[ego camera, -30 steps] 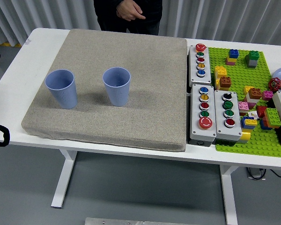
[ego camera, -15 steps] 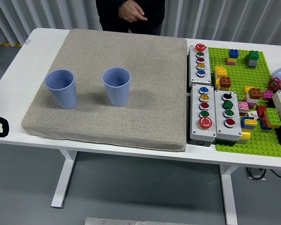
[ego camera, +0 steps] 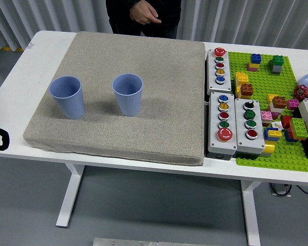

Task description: Pick cup pour cup place

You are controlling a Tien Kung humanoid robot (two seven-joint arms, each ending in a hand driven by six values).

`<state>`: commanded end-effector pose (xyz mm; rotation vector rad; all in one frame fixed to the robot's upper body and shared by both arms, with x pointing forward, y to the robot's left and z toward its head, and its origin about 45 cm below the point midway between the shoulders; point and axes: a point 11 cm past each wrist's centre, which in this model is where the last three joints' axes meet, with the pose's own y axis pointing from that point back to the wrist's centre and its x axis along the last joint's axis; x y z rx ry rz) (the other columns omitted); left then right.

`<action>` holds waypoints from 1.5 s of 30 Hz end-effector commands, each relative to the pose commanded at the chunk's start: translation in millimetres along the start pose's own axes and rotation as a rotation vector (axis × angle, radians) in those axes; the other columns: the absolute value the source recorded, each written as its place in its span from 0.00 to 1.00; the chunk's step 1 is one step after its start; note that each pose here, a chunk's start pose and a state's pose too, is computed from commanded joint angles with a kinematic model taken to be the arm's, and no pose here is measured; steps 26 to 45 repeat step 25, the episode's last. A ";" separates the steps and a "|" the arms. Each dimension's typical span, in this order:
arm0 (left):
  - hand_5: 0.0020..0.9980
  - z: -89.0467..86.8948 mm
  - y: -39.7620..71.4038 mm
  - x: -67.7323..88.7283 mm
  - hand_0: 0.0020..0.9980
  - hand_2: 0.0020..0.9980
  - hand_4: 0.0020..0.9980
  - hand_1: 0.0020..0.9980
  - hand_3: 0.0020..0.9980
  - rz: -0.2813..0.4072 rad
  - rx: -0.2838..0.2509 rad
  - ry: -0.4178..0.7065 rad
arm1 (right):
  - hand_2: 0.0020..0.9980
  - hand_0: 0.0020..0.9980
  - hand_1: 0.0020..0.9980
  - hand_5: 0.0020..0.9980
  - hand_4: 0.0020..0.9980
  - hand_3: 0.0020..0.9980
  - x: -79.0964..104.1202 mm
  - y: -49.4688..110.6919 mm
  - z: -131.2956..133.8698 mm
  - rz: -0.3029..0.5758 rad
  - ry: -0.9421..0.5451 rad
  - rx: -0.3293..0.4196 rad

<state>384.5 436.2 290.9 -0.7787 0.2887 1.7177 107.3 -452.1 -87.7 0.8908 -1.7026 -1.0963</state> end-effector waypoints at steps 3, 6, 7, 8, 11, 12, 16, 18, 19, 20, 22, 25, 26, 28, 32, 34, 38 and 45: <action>0.94 2.0 0.9 4.4 0.98 0.99 0.76 0.93 0.98 0.011 -0.004 -0.003 | 0.68 0.72 0.68 0.37 0.15 0.63 0.1 -0.4 3.1 0.001 -0.001 -0.005; 0.94 3.8 1.2 6.7 0.98 0.99 0.76 0.93 0.98 0.017 -0.010 -0.005 | 0.68 0.72 0.68 0.37 0.15 0.63 0.1 -0.5 4.4 0.001 0.001 -0.007; 0.94 4.9 1.3 7.6 0.98 0.99 0.76 0.93 0.98 0.020 -0.013 -0.007 | 0.68 0.72 0.68 0.37 0.15 0.63 0.0 -0.6 4.6 0.000 0.003 -0.008; 0.95 5.2 1.3 7.8 0.98 1.00 0.76 0.93 0.98 0.021 -0.014 -0.007 | 0.68 0.72 0.68 0.37 0.15 0.63 0.0 -0.6 4.6 0.000 0.003 -0.008; 0.95 5.3 1.8 8.9 0.98 1.00 0.76 0.93 0.98 0.023 -0.015 -0.004 | 0.68 0.72 0.68 0.37 0.15 0.63 0.0 -0.7 5.9 0.000 0.004 -0.011; 0.95 5.3 2.0 9.0 0.98 1.00 0.76 0.93 0.98 0.024 -0.016 -0.004 | 0.68 0.72 0.68 0.37 0.15 0.63 -0.1 -0.7 6.1 0.000 0.005 -0.011; 0.96 6.6 2.5 11.0 0.98 1.00 0.77 0.93 0.98 0.032 -0.024 -0.003 | 0.68 0.72 0.68 0.37 0.15 0.63 -0.2 -0.7 6.3 -0.001 0.007 -0.012; 0.96 7.8 2.8 12.7 0.98 1.00 0.77 0.93 0.98 0.039 -0.032 -0.003 | 0.68 0.72 0.68 0.37 0.15 0.63 -0.3 -0.7 6.1 -0.001 0.006 -0.012; 0.96 8.6 3.0 13.5 0.98 1.00 0.77 0.93 0.98 0.043 -0.037 -0.001 | 0.68 0.72 0.68 0.37 0.15 0.63 -0.4 -0.7 5.9 -0.001 0.005 -0.011; 0.96 9.2 3.2 14.1 0.98 1.00 0.77 0.93 0.98 0.045 -0.041 0.001 | 0.68 0.72 0.68 0.37 0.15 0.63 -0.4 -0.7 5.7 -0.001 0.004 -0.010; 0.97 10.1 3.4 15.0 0.98 1.00 0.77 0.93 0.98 0.050 -0.047 0.004 | 0.68 0.72 0.68 0.37 0.15 0.63 -0.5 -0.6 5.5 -0.001 0.003 -0.010; 0.97 10.7 4.0 14.6 0.98 1.00 0.77 0.93 0.98 0.048 -0.053 0.005 | 0.68 0.72 0.68 0.37 0.15 0.63 -0.5 -0.5 4.0 -0.002 0.003 -0.007; 0.97 10.7 4.0 14.6 0.98 1.00 0.77 0.93 0.98 0.048 -0.053 0.005 | 0.68 0.72 0.68 0.37 0.15 0.63 -0.5 -0.5 4.0 -0.002 0.003 -0.007; 0.97 10.7 4.0 14.6 0.98 1.00 0.77 0.93 0.98 0.048 -0.053 0.005 | 0.68 0.72 0.68 0.37 0.15 0.63 -0.5 -0.5 4.0 -0.002 0.003 -0.007; 0.97 10.7 4.0 14.6 0.98 1.00 0.77 0.93 0.98 0.048 -0.053 0.005 | 0.68 0.72 0.68 0.37 0.15 0.63 -0.5 -0.5 4.0 -0.002 0.003 -0.007; 0.97 10.7 4.0 14.6 0.98 1.00 0.77 0.93 0.98 0.048 -0.053 0.005 | 0.68 0.72 0.68 0.37 0.15 0.63 -0.5 -0.5 4.0 -0.002 0.003 -0.007; 0.97 10.7 4.0 14.6 0.98 1.00 0.77 0.93 0.98 0.048 -0.053 0.005 | 0.68 0.72 0.68 0.37 0.15 0.63 -0.5 -0.5 4.0 -0.002 0.003 -0.007; 0.97 10.7 4.0 14.6 0.98 1.00 0.77 0.93 0.98 0.048 -0.053 0.005 | 0.68 0.72 0.68 0.37 0.15 0.63 -0.5 -0.5 4.0 -0.002 0.003 -0.007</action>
